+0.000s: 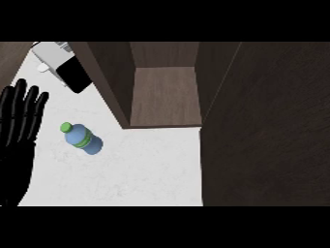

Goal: Pick up the bottled water, place it into the cabinet and close the cabinet

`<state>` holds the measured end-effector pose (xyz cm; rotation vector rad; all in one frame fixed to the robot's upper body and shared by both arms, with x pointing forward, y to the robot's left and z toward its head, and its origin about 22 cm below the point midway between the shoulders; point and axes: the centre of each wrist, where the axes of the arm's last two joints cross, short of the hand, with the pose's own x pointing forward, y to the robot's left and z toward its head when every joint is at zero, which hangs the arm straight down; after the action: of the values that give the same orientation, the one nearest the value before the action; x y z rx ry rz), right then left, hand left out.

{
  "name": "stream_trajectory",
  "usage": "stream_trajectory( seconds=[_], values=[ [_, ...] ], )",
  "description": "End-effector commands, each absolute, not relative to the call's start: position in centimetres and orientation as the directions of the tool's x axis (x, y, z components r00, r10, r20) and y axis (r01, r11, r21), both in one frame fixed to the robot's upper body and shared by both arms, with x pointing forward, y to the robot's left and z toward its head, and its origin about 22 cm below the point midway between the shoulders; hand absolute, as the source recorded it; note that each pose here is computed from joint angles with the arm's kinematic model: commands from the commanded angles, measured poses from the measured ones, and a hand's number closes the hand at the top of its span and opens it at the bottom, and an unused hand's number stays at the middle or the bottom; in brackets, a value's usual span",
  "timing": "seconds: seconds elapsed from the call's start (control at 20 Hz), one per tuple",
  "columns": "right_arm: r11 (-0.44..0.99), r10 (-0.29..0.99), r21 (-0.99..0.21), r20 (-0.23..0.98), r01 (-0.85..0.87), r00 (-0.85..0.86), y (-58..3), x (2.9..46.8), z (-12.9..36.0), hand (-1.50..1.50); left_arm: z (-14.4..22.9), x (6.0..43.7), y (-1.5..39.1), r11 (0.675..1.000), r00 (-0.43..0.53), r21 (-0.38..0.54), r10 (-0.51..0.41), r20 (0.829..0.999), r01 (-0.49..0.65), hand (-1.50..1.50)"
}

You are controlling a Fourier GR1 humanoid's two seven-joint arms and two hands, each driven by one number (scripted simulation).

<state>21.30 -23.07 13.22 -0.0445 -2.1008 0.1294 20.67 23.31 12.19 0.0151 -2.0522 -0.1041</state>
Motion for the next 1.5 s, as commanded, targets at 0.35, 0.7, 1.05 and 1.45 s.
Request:
stream_trajectory(
  seconds=[0.35,0.7,1.05,1.45],
  values=[
    [0.973,-0.112,0.032,0.931,-0.23,-0.347,-21.7,17.4,12.1,-1.5,11.8,23.3,19.1,0.936,-0.31,-0.169,0.068,0.948,-0.31,-1.5],
    [0.968,-0.127,0.048,0.94,-0.245,-0.317,-24.9,13.2,13.2,-1.5,14.9,21.4,12.3,0.921,-0.298,-0.229,0.133,0.945,-0.315,-1.5],
    [0.968,-0.123,0.048,0.946,-0.245,-0.301,-25.2,10.9,16.9,-1.5,15.9,20.4,10.0,0.92,-0.298,-0.218,0.119,0.947,-0.326,-1.5],
    [0.967,-0.125,0.046,0.944,-0.251,-0.306,-26.7,9.7,15.8,-1.5,17.8,20.3,8.5,0.917,-0.296,-0.215,0.114,0.948,-0.337,-1.5]
  ],
)
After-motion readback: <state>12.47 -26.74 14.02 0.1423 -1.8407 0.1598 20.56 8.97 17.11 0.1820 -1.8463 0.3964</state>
